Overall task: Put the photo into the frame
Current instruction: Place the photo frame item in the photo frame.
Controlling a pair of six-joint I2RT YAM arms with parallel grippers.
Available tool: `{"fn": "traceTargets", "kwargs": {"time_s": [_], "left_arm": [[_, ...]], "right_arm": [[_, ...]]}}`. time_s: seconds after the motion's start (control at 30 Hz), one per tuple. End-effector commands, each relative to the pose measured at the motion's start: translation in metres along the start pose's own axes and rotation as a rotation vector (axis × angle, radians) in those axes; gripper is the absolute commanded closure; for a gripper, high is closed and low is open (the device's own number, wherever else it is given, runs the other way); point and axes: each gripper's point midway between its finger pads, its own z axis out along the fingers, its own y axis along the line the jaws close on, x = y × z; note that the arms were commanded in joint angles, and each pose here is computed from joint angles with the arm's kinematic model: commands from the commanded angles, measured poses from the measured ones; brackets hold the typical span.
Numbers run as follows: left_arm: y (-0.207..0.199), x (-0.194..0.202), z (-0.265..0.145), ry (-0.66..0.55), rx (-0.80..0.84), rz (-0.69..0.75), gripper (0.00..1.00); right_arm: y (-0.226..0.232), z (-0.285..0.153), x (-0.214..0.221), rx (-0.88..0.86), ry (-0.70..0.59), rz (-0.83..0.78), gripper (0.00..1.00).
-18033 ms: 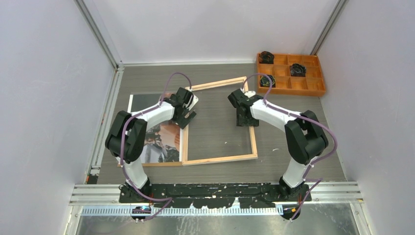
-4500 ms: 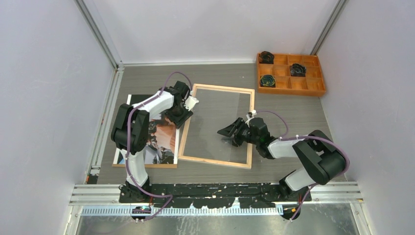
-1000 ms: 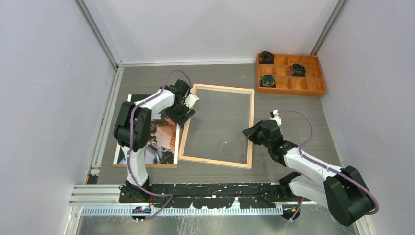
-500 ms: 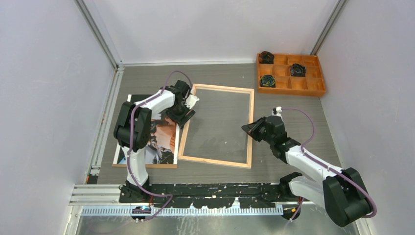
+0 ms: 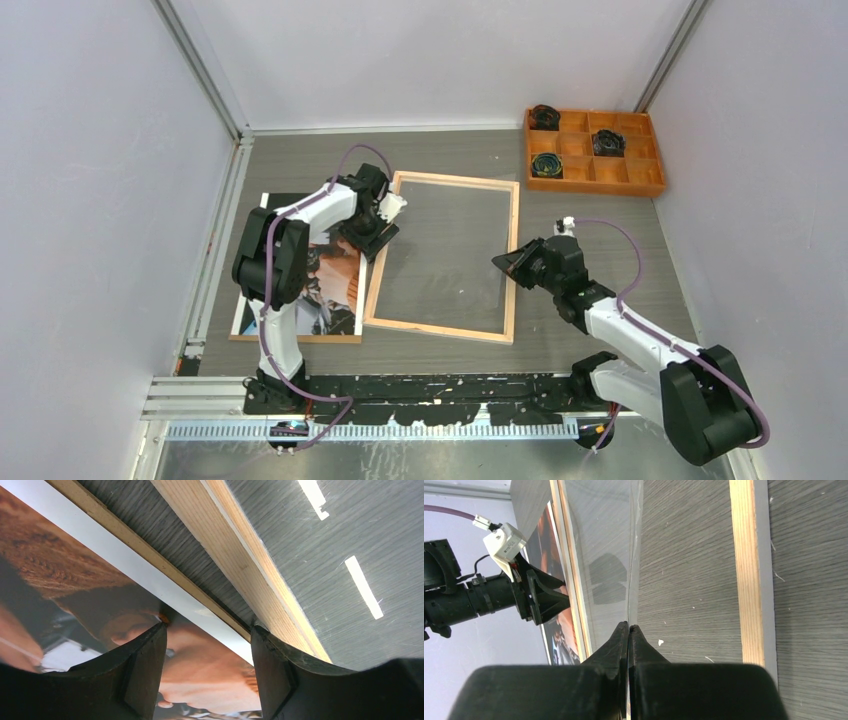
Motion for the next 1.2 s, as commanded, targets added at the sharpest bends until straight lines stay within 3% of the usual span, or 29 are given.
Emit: {"fn": "traceTargets", "kwargs": {"time_s": [0.0, 0.53, 0.9, 1.17], "left_arm": [[-0.004, -0.014, -0.015, -0.074, 0.036, -0.022, 0.37], [0.002, -0.014, -0.018, -0.084, 0.044, -0.073, 0.38], [0.005, -0.012, -0.013, -0.077, 0.041, -0.084, 0.39], [0.008, -0.014, -0.015, -0.08, 0.039, -0.095, 0.39]], "right_arm": [[0.022, -0.002, 0.006, -0.074, 0.081, -0.028, 0.99], [0.058, -0.012, 0.011, -0.2, 0.218, 0.054, 0.99], [0.076, -0.023, 0.008, -0.281, 0.245, 0.07, 0.99], [0.061, -0.029, 0.021, -0.238, 0.29, 0.043, 0.99]]}}
